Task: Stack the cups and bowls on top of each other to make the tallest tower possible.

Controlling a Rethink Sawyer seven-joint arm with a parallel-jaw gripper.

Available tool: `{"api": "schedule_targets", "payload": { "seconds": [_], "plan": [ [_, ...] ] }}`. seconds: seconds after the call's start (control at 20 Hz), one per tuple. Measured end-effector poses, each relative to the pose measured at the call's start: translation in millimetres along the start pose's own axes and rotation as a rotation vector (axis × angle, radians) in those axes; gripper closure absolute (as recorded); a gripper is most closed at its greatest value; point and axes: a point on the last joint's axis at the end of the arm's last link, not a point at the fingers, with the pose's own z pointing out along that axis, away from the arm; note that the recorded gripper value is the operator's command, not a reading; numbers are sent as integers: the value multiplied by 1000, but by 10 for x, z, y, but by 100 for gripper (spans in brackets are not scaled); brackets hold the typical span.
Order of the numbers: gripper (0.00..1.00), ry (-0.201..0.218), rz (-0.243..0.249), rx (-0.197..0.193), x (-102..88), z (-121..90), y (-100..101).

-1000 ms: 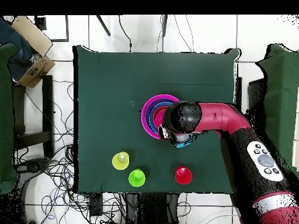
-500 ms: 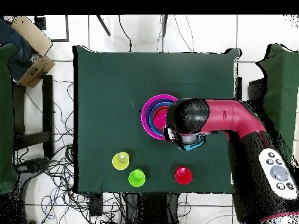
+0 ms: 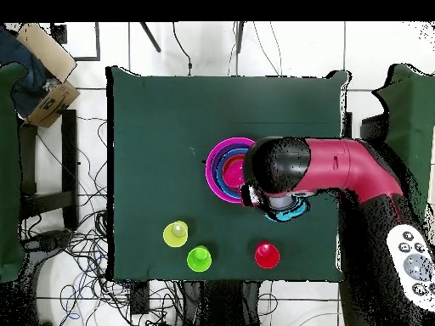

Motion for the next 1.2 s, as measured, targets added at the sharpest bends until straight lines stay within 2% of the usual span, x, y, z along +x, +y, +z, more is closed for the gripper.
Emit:
{"api": "schedule_targets", "payload": {
  "seconds": [0.2, 0.45, 0.6, 0.65, 0.85, 1.2],
  "plan": [
    [100, -8, -19, -2, -191, 109, 77],
    [100, -10, -60, 4, -585, 442, 247],
    [100, -3, -78, -9, -752, 676, 368],
    [100, 13, -84, -19, -784, 800, 418],
    [100, 27, -78, -20, -762, 870, 401],
    [100, 25, -58, -3, -709, 812, 290]
  ]
}}
